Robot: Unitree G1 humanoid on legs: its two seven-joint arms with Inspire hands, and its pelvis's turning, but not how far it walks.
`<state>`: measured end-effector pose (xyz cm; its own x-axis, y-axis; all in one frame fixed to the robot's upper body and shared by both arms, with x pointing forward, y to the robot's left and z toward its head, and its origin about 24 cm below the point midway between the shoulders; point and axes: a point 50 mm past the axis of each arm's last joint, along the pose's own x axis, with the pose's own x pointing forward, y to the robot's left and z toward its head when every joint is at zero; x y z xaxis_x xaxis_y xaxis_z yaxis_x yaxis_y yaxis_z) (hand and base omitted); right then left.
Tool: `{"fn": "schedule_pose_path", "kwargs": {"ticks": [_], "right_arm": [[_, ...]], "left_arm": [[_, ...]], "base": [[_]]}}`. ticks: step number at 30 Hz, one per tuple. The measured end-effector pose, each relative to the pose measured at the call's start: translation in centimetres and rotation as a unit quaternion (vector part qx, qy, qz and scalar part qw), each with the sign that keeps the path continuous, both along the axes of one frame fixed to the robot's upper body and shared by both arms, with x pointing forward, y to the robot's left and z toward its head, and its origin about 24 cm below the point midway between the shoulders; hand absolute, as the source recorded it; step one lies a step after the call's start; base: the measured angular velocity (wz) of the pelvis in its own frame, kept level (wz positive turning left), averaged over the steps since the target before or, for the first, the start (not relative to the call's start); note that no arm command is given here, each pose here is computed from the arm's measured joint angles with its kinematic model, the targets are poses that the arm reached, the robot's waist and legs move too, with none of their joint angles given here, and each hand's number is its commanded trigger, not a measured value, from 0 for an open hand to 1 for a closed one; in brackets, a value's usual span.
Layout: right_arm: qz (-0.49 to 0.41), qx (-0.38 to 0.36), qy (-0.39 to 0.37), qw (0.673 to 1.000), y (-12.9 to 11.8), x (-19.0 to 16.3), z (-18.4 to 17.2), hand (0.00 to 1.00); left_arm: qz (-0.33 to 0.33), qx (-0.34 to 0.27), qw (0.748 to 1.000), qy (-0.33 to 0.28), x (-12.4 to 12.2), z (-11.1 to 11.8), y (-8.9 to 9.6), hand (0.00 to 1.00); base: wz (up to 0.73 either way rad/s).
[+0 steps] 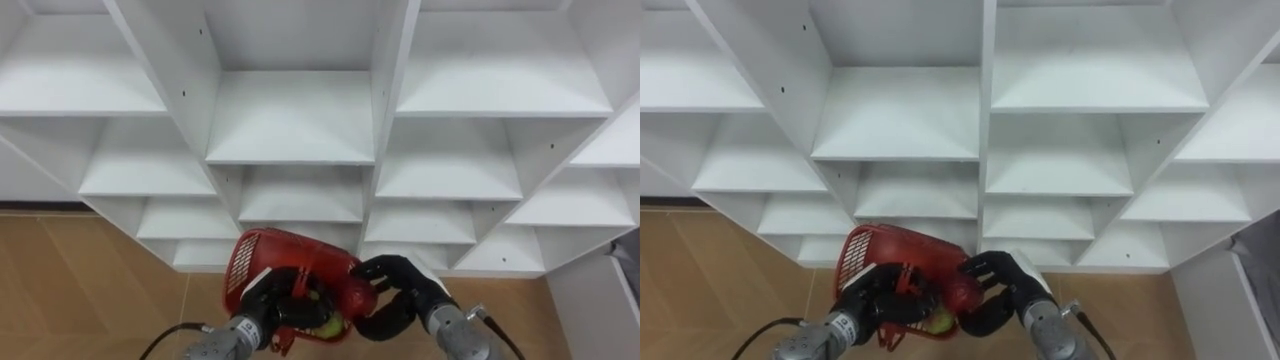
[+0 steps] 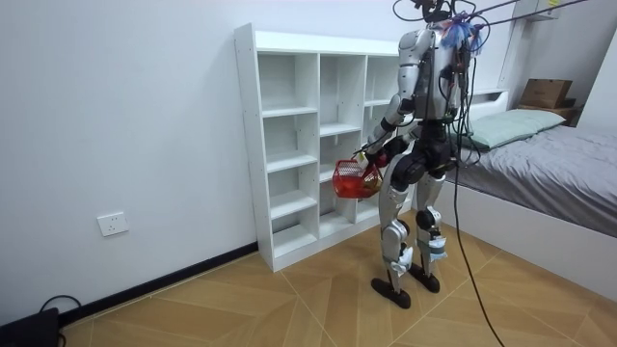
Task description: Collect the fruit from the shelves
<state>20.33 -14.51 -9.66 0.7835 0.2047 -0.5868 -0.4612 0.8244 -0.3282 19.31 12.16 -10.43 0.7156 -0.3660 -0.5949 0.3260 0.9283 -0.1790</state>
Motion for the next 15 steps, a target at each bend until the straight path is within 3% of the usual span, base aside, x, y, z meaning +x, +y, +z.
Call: {"fn": "schedule_pose_path", "kwargs": {"ticks": [15], "right_arm": [[0.016,-0.003,-0.014,1.000,0.33,0.91,0.61,1.00]], "left_arm": [[-0.025,-0.019,1.000,-0.001,0.07,0.17,-0.47,1.00]], "base": [[0.01]]}}
